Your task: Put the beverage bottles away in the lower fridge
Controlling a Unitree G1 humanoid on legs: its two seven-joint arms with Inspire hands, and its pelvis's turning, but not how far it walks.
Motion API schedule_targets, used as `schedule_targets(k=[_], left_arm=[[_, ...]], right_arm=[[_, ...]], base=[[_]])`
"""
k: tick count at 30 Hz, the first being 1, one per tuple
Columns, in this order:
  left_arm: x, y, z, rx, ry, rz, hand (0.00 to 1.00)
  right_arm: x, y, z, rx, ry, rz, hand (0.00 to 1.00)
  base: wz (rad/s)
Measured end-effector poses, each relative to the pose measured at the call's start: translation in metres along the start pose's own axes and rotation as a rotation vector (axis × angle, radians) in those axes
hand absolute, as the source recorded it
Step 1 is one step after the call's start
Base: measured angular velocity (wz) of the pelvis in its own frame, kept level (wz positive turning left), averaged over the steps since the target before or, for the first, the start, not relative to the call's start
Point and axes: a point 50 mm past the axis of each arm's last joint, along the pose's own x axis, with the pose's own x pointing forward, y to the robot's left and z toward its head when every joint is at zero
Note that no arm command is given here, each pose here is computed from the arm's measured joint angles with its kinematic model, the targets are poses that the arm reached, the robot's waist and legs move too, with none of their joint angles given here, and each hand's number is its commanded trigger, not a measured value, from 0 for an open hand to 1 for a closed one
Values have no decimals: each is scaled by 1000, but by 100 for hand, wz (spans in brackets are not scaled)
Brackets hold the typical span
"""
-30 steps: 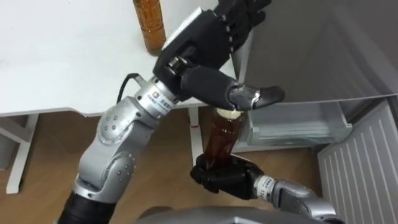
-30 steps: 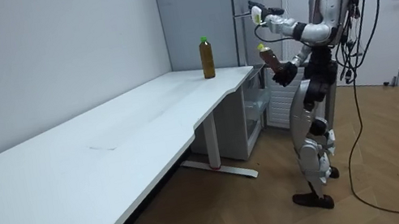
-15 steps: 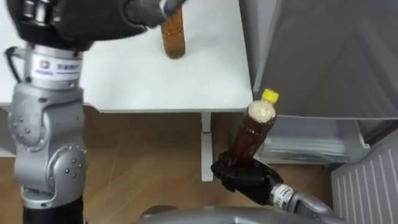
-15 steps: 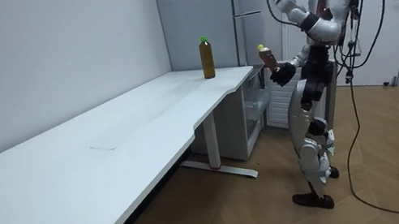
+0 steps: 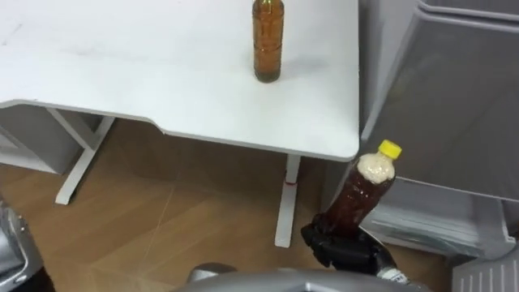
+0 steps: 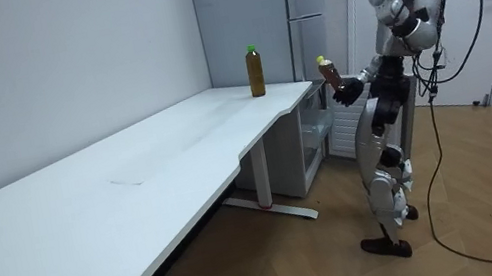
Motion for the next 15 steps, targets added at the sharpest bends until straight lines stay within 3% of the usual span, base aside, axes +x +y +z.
schedule_targets(k=[5,8,10,11,15], left_arm=[[-19,40,-48,83,328,150,0],[-46,59,-74,162,553,175,0],[-78,69,-93,260,727,151,0],[-86,71,-98,273,776,149,0],[-148,79,-115,340,1083,75,0]], right_arm=[[1,0,6,8,-11,-23,100],[2,1,3,76,-1,-41,100],[3,0,1,117,0,-63,100],[3,1,1,133,-2,-65,100],[8,6,2,247,-41,-60,100]], base=[[2],[0],[0],[0],[-2]])
